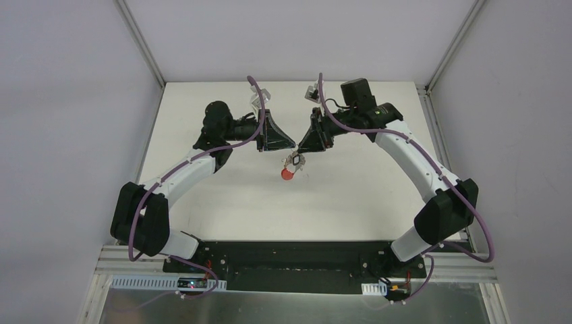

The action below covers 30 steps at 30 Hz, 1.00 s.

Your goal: Put the keys on the keyring

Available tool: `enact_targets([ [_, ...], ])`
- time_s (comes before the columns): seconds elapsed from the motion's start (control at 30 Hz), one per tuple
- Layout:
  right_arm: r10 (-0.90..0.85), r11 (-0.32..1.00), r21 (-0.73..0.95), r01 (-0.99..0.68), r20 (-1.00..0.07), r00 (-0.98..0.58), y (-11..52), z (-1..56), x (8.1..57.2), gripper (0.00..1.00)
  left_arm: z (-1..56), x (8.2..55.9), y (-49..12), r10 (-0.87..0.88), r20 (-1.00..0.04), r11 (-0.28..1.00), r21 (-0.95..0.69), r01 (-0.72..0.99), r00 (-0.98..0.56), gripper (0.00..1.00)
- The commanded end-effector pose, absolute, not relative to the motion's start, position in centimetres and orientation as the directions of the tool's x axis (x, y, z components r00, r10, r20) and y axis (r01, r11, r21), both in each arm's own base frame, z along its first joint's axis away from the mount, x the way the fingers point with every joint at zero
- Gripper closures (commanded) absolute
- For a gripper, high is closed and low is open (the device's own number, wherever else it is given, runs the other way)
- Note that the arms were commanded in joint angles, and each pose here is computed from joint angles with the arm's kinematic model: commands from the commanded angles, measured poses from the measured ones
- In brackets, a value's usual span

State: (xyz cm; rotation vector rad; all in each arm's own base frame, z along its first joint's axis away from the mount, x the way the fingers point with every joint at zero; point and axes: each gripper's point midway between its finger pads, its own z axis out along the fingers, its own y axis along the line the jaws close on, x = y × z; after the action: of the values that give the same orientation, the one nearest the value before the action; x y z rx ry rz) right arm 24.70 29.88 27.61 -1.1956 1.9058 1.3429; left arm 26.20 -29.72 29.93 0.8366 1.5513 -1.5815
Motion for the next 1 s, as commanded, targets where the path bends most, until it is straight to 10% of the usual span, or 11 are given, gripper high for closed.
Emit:
enact_targets([
  [0.0,-0.347,0.074,0.455,-0.887,-0.822,-0.451,30.6,28.7,24.4,0.74,31.2,25.8,-29.7,-0.086,-0.886,-0.020,-0.455,0.890,-0.455,1.00],
  [0.4,-0.359,0.062,0.458,-0.887,-0.819,-0.448,30.8,28.4,24.2,1.00,31.2,25.9,-29.8,-0.092,-0.883,-0.029,-0.459,0.888,-0.460,1.00],
  [0.7,-0.406,0.111,0.413,-0.904,-0.811,-0.420,30.3,27.7,24.0,1.00,30.7,25.7,-29.5,-0.042,-0.906,-0.018,-0.422,0.907,-0.422,0.99],
  [0.97,-0.496,0.131,0.417,-0.899,-0.758,-0.424,30.7,25.8,23.4,1.00,28.3,25.4,-28.2,0.146,-0.951,0.101,-0.259,0.961,-0.272,0.70],
])
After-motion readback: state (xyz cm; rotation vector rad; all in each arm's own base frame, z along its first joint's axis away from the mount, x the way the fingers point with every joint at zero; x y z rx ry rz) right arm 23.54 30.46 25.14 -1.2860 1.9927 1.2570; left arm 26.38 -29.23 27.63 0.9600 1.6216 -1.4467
